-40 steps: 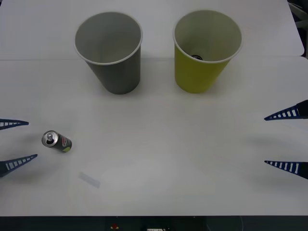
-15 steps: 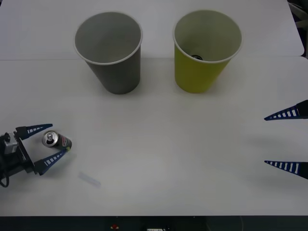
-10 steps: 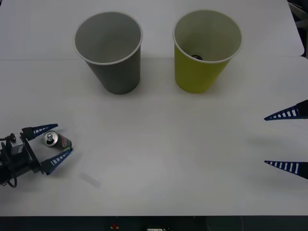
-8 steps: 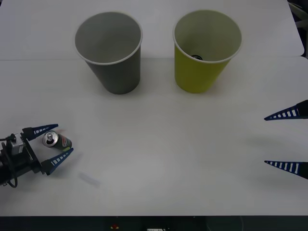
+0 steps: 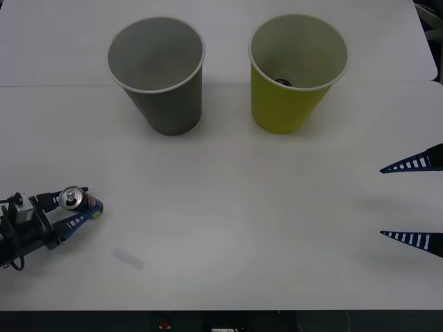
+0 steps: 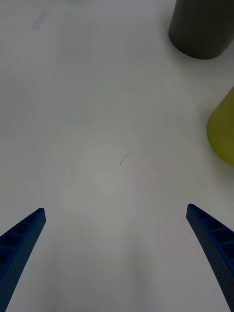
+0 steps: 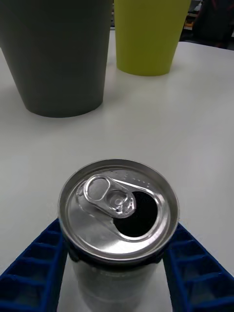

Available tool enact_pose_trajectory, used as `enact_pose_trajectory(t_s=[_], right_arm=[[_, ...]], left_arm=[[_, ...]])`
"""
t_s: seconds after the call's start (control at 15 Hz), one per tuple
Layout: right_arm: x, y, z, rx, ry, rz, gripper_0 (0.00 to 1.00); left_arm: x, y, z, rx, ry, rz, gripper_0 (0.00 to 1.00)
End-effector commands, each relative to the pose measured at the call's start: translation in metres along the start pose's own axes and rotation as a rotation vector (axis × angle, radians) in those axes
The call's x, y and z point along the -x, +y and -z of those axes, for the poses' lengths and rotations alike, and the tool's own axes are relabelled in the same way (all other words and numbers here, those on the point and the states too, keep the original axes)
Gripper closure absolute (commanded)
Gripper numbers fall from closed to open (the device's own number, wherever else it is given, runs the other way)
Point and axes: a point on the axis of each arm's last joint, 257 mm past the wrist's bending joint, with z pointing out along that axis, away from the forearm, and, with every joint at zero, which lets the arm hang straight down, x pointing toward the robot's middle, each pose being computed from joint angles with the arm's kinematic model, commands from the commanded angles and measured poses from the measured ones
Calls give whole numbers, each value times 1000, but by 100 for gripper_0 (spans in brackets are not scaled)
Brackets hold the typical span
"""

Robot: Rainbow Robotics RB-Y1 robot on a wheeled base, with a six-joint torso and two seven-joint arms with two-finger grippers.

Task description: Put the can into the green bin and the plastic bottle into the gray bin

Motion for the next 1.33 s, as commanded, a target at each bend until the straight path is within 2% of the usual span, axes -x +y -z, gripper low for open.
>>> enact_pose_trajectory(t_s=[0.07, 0.53, 0.8, 0.93, 1.33], right_arm=[[0, 0, 0, 0, 0, 0, 0], [0, 0, 0, 0, 0, 0, 0], [0, 0, 0, 0, 0, 0, 0], [0, 0, 0, 0, 0, 0, 0], [0, 0, 0, 0, 0, 0, 0]], left_arm=[[0, 0, 0, 0, 0, 8, 100], [6, 0, -5, -18, -10, 16, 100], [17, -1, -12, -59, -18, 17, 100], [23, -2, -17, -105, -3, 45, 100], [53, 8, -25, -202, 53, 74, 100]])
